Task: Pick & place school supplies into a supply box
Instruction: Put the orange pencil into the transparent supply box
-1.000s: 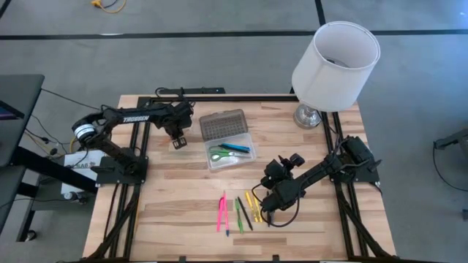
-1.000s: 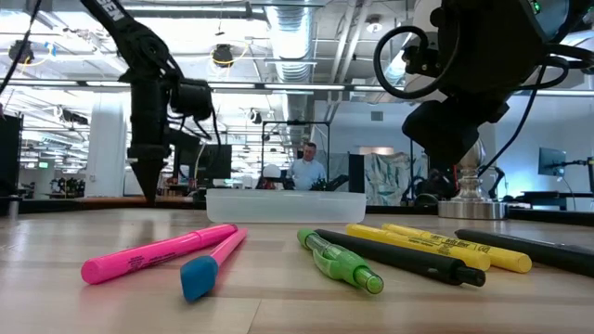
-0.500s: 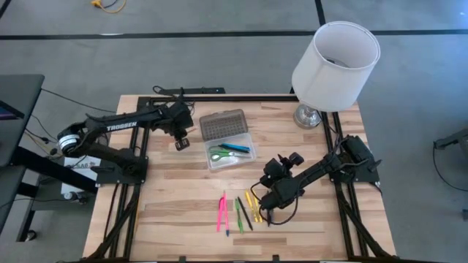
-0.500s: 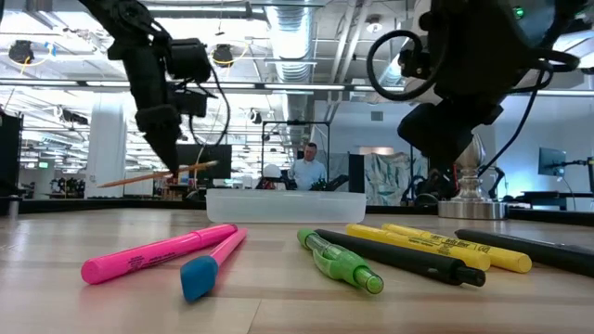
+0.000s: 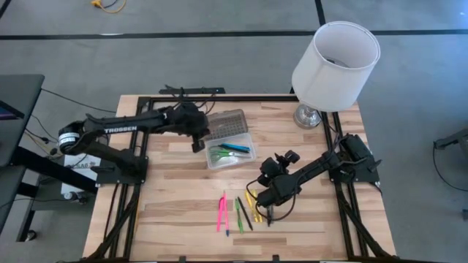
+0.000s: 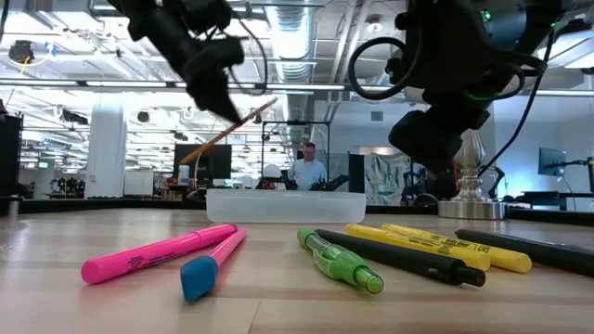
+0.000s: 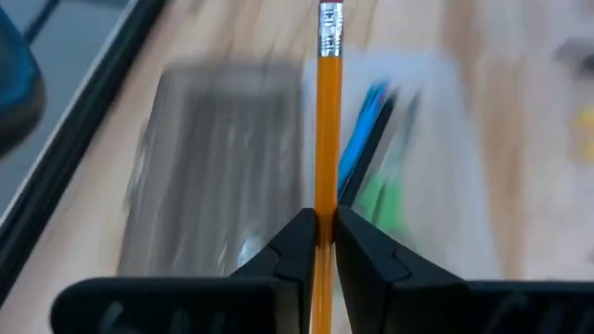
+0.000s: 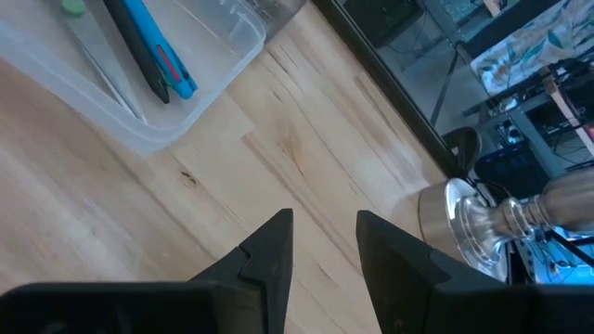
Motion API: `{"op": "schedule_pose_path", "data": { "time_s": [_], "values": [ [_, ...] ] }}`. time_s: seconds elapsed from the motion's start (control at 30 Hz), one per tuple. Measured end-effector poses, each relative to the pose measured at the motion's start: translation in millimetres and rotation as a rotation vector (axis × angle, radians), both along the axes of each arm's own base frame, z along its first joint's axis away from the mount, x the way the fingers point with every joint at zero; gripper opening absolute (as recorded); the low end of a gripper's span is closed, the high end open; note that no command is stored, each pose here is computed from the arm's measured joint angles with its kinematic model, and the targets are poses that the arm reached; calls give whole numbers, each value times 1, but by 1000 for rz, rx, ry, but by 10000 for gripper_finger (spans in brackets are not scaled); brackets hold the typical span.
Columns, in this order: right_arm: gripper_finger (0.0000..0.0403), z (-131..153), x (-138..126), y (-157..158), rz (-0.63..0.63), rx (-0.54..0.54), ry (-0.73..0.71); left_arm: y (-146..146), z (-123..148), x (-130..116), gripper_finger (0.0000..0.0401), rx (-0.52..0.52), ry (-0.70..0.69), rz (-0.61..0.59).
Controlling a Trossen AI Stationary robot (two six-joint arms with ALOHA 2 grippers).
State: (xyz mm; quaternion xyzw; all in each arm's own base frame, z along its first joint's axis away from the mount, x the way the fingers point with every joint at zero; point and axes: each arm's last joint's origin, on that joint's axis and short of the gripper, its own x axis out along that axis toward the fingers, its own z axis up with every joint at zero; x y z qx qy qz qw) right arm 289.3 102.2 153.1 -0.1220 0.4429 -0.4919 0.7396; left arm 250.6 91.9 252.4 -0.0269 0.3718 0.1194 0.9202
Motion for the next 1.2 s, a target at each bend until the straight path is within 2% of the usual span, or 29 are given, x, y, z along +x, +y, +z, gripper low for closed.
{"op": "schedule_pose_path", "data": {
  "time_s": [0.13, 0.27, 0.63, 1.0, 1.2],
  "values": [
    [116, 0, -1, 1, 2, -2, 4, -3, 7, 12, 34, -3, -139, -35],
    [116, 0, -1, 0, 2, -2, 4, -3, 3, 23, 34, -11, -185, -56],
    [116, -1, -2, 0, 1, -2, 11, 10, -53, 56, 34, -120, -67, -89],
    [116, -1, -2, 0, 0, -1, 12, 9, -61, 68, 35, -128, -13, -151],
    [116, -1, -2, 0, 0, -1, 13, 6, -61, 68, 73, -99, -2, -186]
  ]
}}
